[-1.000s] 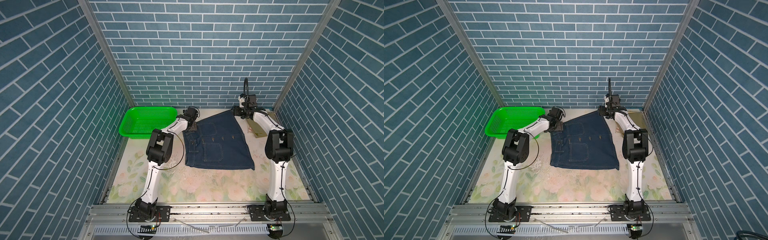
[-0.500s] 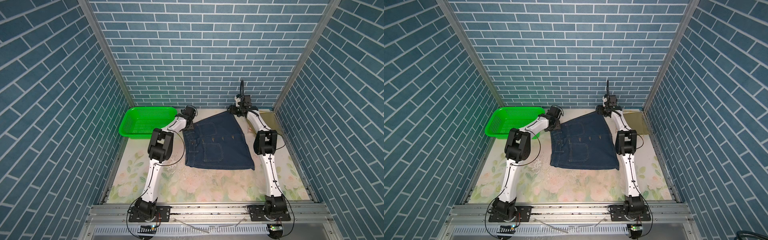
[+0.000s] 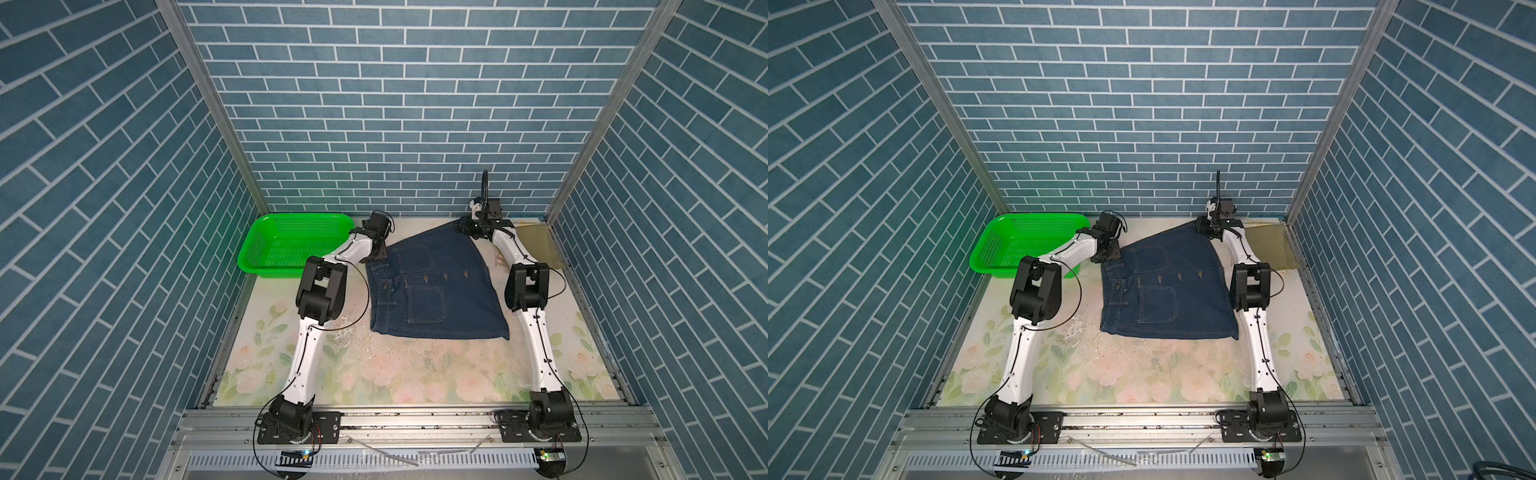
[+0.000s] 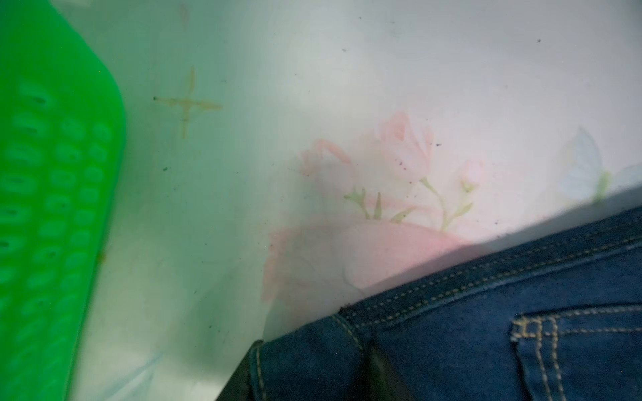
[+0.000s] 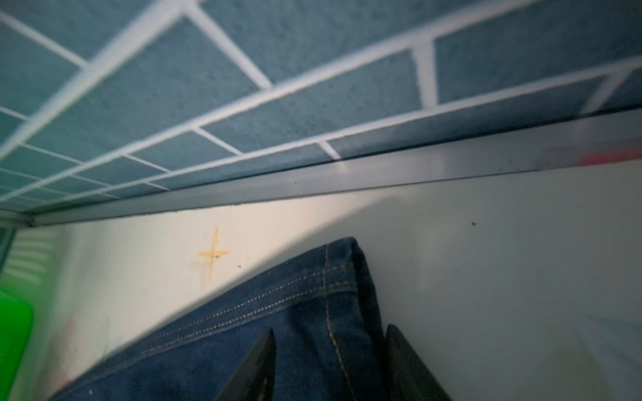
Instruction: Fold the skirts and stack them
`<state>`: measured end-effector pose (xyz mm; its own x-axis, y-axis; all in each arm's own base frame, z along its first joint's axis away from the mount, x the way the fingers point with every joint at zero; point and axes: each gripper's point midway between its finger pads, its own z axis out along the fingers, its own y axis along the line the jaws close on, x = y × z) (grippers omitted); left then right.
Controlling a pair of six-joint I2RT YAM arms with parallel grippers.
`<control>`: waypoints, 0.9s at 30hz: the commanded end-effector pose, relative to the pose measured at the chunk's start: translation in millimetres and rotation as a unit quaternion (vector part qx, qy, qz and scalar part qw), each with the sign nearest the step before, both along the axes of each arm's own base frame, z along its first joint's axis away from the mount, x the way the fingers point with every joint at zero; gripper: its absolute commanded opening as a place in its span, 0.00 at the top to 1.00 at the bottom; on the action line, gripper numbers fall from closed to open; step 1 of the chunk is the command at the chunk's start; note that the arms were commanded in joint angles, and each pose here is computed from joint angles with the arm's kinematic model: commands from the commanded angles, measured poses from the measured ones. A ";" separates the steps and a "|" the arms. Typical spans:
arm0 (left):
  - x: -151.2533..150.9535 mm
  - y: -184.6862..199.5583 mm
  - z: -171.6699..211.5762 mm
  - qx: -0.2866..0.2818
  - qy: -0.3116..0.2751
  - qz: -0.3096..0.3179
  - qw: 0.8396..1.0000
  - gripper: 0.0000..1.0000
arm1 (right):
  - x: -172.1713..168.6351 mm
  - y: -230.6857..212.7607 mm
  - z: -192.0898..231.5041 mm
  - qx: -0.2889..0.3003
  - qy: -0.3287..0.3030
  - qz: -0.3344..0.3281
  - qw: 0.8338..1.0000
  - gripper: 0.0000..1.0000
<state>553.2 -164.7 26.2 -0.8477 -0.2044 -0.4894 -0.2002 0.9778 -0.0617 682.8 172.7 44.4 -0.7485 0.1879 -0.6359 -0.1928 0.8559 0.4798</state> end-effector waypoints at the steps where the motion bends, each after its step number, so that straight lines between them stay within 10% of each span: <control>1: 2.0 1.6 -10.8 -0.002 0.010 -0.001 1.000 0.61 | 12.7 7.6 13.1 0.038 -0.030 -0.002 0.999 0.64; 6: 5.5 -0.9 -9.9 -0.006 0.009 -0.004 1.000 0.83 | 27.6 7.6 43.8 0.045 -0.089 -0.008 0.995 0.99; 10: 9.0 0.4 -2.1 -0.006 0.003 -0.004 1.000 1.00 | 28.4 0.5 67.5 0.022 -0.115 -0.016 0.993 1.00; 27: 11.8 -7.1 81.7 -0.046 -0.126 -0.047 0.990 1.00 | -39.3 -12.4 171.7 -0.015 -0.202 -0.016 0.979 1.00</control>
<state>556.8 -172.6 65.8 -0.7927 -0.1846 -0.5810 -0.1155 0.9813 -0.1541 651.4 165.8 173.4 -0.5415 0.2092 -0.8142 -0.2966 0.8587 0.4179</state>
